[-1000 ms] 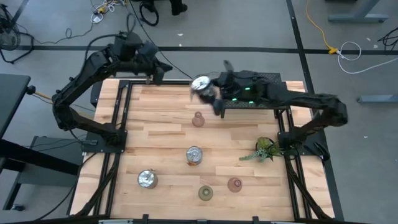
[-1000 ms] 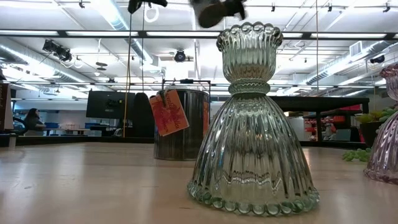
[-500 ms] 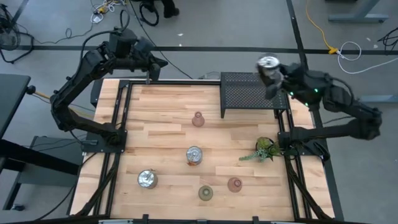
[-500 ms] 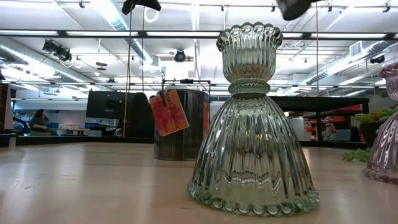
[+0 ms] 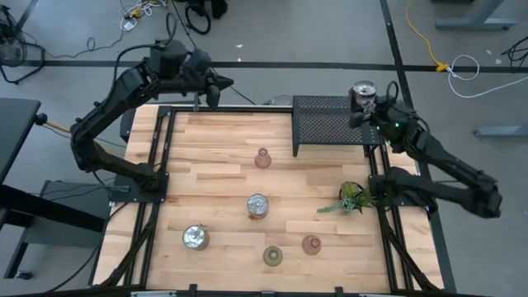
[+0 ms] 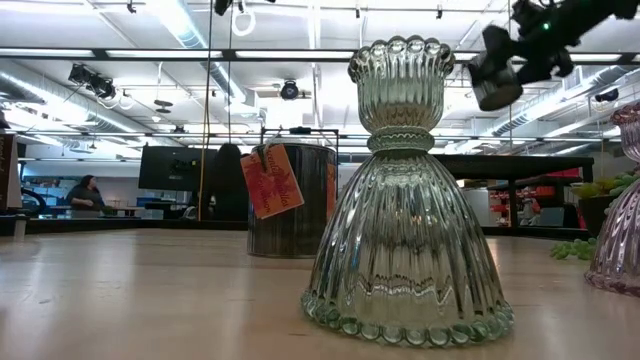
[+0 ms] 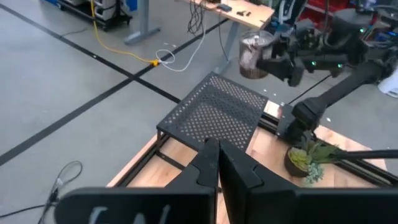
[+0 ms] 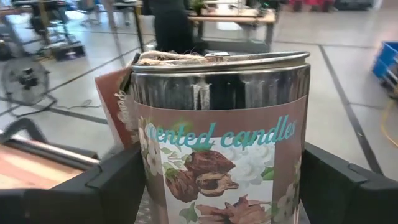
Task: Pick & Place candle stick holders
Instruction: Put the top silver scented candle on the shelf
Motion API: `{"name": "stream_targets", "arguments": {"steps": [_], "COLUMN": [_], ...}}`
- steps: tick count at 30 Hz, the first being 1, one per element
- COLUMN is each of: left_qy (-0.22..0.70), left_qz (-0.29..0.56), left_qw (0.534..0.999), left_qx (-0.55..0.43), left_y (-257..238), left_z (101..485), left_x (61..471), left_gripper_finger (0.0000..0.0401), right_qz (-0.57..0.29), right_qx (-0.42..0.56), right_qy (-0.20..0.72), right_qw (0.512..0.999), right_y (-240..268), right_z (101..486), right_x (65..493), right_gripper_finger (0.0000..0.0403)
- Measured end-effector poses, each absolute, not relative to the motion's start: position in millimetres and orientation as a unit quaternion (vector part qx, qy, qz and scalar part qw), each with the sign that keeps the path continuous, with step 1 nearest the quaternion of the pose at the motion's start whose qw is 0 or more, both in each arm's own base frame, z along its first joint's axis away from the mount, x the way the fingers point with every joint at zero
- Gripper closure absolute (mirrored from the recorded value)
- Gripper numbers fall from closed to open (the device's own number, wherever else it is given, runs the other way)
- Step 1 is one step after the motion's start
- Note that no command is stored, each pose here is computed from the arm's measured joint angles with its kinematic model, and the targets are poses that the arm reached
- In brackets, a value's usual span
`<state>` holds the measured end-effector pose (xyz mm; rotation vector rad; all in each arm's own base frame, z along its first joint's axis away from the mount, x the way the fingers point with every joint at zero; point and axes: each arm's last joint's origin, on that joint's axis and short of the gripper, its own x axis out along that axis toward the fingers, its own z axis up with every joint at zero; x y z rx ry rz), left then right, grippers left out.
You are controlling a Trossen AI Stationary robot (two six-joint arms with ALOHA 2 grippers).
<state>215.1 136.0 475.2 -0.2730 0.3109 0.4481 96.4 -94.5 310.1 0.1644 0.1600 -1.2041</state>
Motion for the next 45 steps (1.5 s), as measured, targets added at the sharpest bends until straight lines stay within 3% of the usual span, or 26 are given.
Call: {"name": "stream_targets", "arguments": {"steps": [7,17,24,27,31,35,38,45], "left_qy": [0.169,0.207,0.229,0.23,0.23,0.231,0.232,0.231], "left_qz": [0.212,0.202,0.19,0.19,0.191,0.188,0.186,0.185], "left_qw": [0.953,0.946,0.942,0.943,0.942,0.944,0.946,0.946], "left_qx": [-0.137,-0.148,-0.152,-0.151,-0.151,-0.141,-0.132,-0.131], "left_y": [137,148,153,153,154,154,154,154], "left_z": [467,446,433,433,433,433,433,433], "left_x": [228,257,271,271,271,271,271,271], "left_gripper_finger": [0.0389,0.0389,0.0389,0.0389,0.0389,0.0389,0.0389,0.0389], "right_qz": [-0.567,-0.553,-0.546,-0.564,-0.635,-0.616,-0.629,-0.665], "right_qx": [0.093,0.106,0.137,0.124,0.102,0.105,0.122,0.102], "right_qy": [0.055,0.02,0.001,0.013,0.0,-0.014,0.003,-0.006], "right_qw": [0.817,0.827,0.827,0.816,0.766,0.78,0.768,0.74], "right_y": [-115,-113,-114,-112,-114,-119,-124,-134], "right_z": [287,285,252,246,245,232,211,210], "right_x": [85,83,85,83,75,78,80,83], "right_gripper_finger": [0.0073,0.0073,0.0073,0.0073,0.0073,0.0073,0.0073,0.0073]}}
